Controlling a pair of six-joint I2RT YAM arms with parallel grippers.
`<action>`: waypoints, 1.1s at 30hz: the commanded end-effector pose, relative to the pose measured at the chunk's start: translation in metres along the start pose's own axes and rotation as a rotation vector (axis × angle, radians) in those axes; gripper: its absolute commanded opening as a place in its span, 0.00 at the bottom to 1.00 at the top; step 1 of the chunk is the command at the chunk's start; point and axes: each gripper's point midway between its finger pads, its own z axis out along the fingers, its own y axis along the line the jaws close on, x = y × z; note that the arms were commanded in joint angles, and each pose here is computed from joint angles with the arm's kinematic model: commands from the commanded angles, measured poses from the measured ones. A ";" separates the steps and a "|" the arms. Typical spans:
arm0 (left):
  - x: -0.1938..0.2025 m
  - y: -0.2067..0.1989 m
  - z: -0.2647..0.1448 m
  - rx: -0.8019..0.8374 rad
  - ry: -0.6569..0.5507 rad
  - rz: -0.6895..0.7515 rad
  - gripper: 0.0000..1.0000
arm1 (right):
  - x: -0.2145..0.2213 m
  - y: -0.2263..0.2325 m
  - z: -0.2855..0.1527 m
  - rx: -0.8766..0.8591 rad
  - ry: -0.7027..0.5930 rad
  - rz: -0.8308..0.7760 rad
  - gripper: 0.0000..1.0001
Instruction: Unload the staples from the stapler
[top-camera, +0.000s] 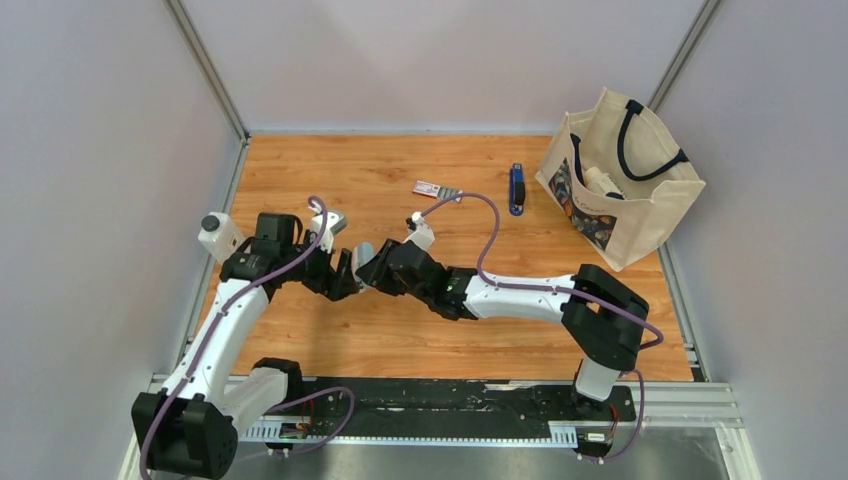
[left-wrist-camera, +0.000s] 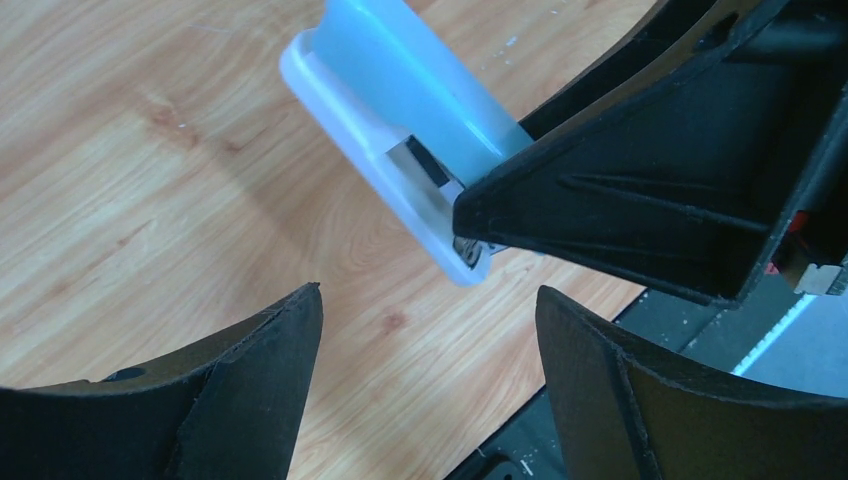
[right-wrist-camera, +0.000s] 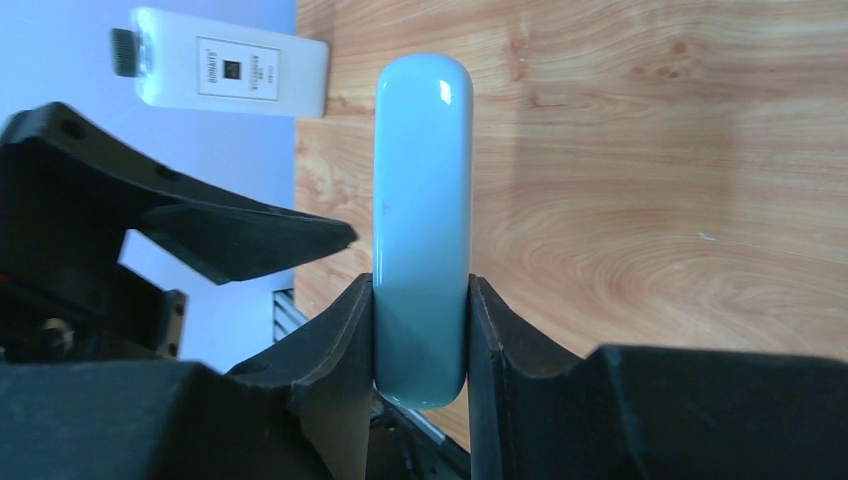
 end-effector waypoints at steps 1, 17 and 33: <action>-0.011 -0.013 0.004 0.104 -0.044 0.065 0.86 | -0.023 0.056 -0.016 -0.206 -0.051 0.130 0.00; -0.004 -0.021 -0.005 0.134 -0.056 0.217 0.63 | -0.026 0.065 -0.024 -0.257 -0.037 0.146 0.00; -0.010 -0.014 0.002 0.137 -0.050 0.233 0.23 | -0.020 0.071 -0.032 -0.313 0.029 0.168 0.00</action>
